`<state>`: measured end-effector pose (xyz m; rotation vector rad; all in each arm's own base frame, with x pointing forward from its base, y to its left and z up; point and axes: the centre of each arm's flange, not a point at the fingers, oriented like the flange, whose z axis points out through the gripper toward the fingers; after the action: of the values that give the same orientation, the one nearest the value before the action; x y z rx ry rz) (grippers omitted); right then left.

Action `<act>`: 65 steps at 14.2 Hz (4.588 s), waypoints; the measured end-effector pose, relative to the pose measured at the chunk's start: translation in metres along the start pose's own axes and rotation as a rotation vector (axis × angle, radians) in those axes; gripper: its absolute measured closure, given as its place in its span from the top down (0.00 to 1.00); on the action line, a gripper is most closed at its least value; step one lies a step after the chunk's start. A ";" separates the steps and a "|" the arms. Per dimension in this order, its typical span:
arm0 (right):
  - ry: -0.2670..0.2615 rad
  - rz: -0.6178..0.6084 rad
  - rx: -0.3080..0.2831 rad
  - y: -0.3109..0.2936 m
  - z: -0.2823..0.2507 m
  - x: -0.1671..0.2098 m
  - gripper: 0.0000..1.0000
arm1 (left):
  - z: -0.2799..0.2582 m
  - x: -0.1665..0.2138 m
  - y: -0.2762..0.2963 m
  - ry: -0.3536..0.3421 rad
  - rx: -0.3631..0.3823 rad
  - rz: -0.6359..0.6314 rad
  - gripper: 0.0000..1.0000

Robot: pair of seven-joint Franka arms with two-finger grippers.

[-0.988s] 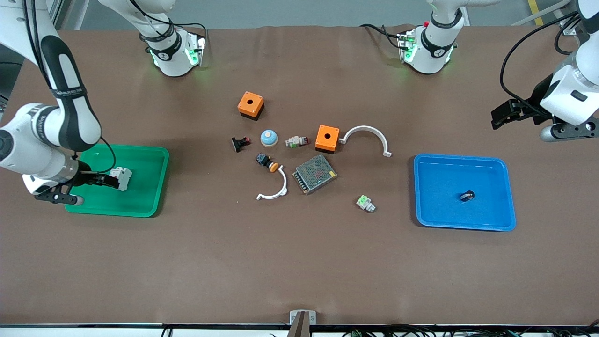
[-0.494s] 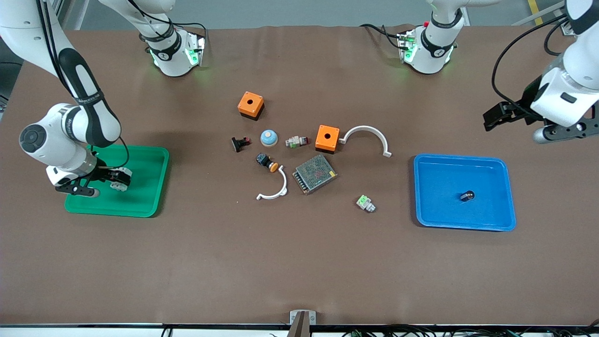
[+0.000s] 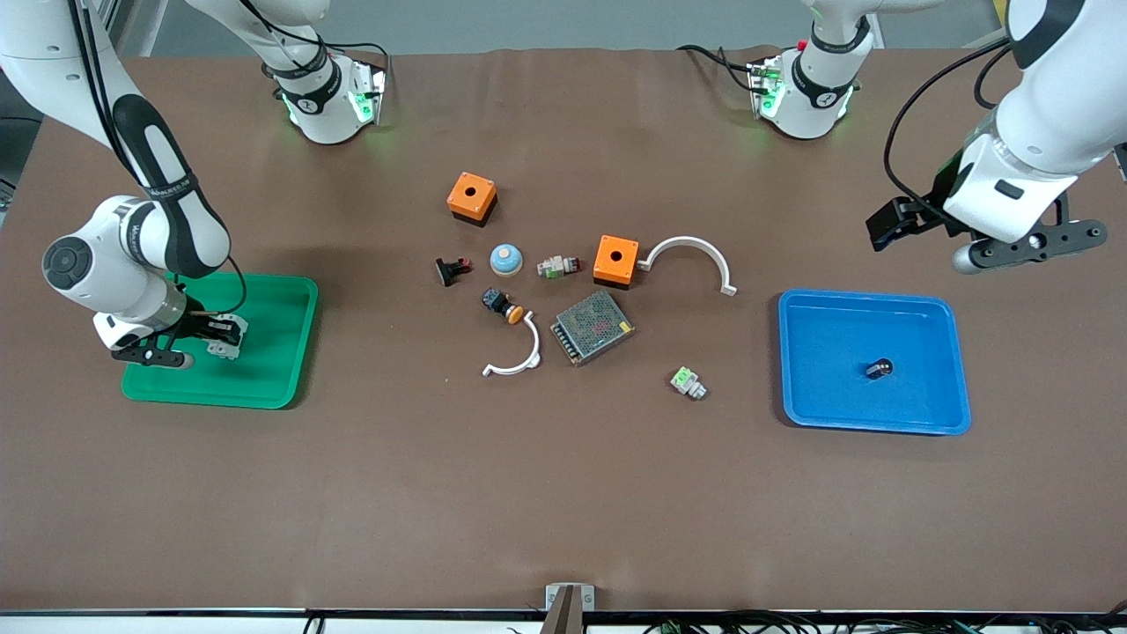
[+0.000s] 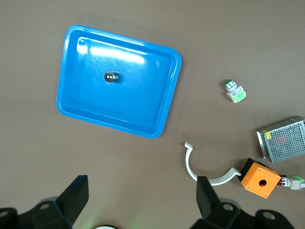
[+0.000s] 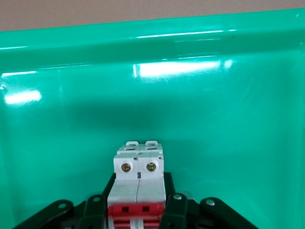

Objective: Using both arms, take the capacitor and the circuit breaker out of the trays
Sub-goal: 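Set the breaker among the parts while the left gripper grasps the capacitor, then withdraw the right gripper while the left gripper lifts the capacitor, then carry the black capacitor beside the green connector and release it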

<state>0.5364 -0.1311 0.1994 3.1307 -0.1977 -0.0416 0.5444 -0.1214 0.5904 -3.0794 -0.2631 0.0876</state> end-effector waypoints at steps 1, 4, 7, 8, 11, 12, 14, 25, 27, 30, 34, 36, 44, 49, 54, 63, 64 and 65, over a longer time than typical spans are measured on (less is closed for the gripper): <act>-0.027 -0.006 0.006 -0.004 -0.007 0.005 0.40 | 0.002 -0.001 0.003 -0.003 0.001 -0.003 1.00; -0.102 -0.009 0.018 -0.038 -0.060 0.027 0.40 | 0.021 0.002 0.012 0.000 -0.001 -0.013 1.00; -0.087 -0.016 0.032 -0.124 -0.098 0.029 0.40 | 0.066 0.014 0.007 0.005 -0.007 -0.028 1.00; -0.088 -0.025 0.044 -0.160 -0.099 0.024 0.40 | 0.084 0.019 0.003 0.006 -0.009 -0.037 1.00; -0.049 -0.053 0.066 -0.265 -0.093 0.002 0.40 | 0.142 0.042 -0.026 0.010 0.013 -0.073 1.00; -0.035 -0.042 0.066 -0.292 -0.088 -0.006 0.40 | 0.162 0.049 -0.034 0.004 0.014 -0.081 1.00; -0.012 -0.016 0.067 -0.335 -0.070 -0.021 0.40 | 0.196 0.061 -0.044 -0.013 0.011 -0.096 1.00; -0.018 0.048 0.046 -0.451 -0.008 -0.047 0.40 | 0.318 0.106 -0.089 -0.017 -0.045 -0.167 1.00; -0.016 0.036 0.045 -0.458 -0.001 -0.051 0.40 | 0.339 0.110 -0.093 -0.003 -0.035 -0.153 0.99; -0.014 0.022 0.042 -0.465 0.000 -0.055 0.40 | 0.365 0.117 -0.107 0.017 -0.037 -0.158 0.98; 0.003 0.027 0.050 -0.466 -0.009 -0.047 0.64 | 0.378 0.118 -0.116 0.011 -0.040 -0.171 0.95; -0.005 0.047 0.042 -0.460 -0.027 -0.028 0.81 | 0.379 0.118 -0.120 0.013 -0.031 -0.167 0.93; -0.116 -0.050 0.029 -0.296 -0.177 0.071 1.00 | 0.398 0.117 -0.129 -0.017 -0.029 -0.180 0.61; -0.173 -0.103 -0.016 -0.191 -0.243 0.075 1.00 | 0.392 0.119 -0.121 -0.004 -0.037 -0.166 0.34; -0.185 -0.098 0.000 -0.132 -0.300 0.080 1.00 | 0.325 0.103 -0.033 0.003 -0.071 -0.165 0.34; -0.115 -0.076 -0.011 -0.101 -0.333 0.089 1.00 | 0.318 -0.006 0.172 -0.087 -0.078 -0.350 0.34; -0.111 -0.073 -0.010 -0.099 -0.335 0.089 1.00 | 0.326 -0.014 0.184 -0.098 -0.078 -0.364 0.34; -0.108 -0.073 -0.010 -0.099 -0.336 0.089 1.00 | 0.334 -0.019 0.192 -0.105 -0.086 -0.376 0.34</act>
<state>0.6466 -0.0430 0.5323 3.1264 -0.0826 -0.2119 0.5378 -0.2987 0.2484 -3.0480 -0.8627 0.2274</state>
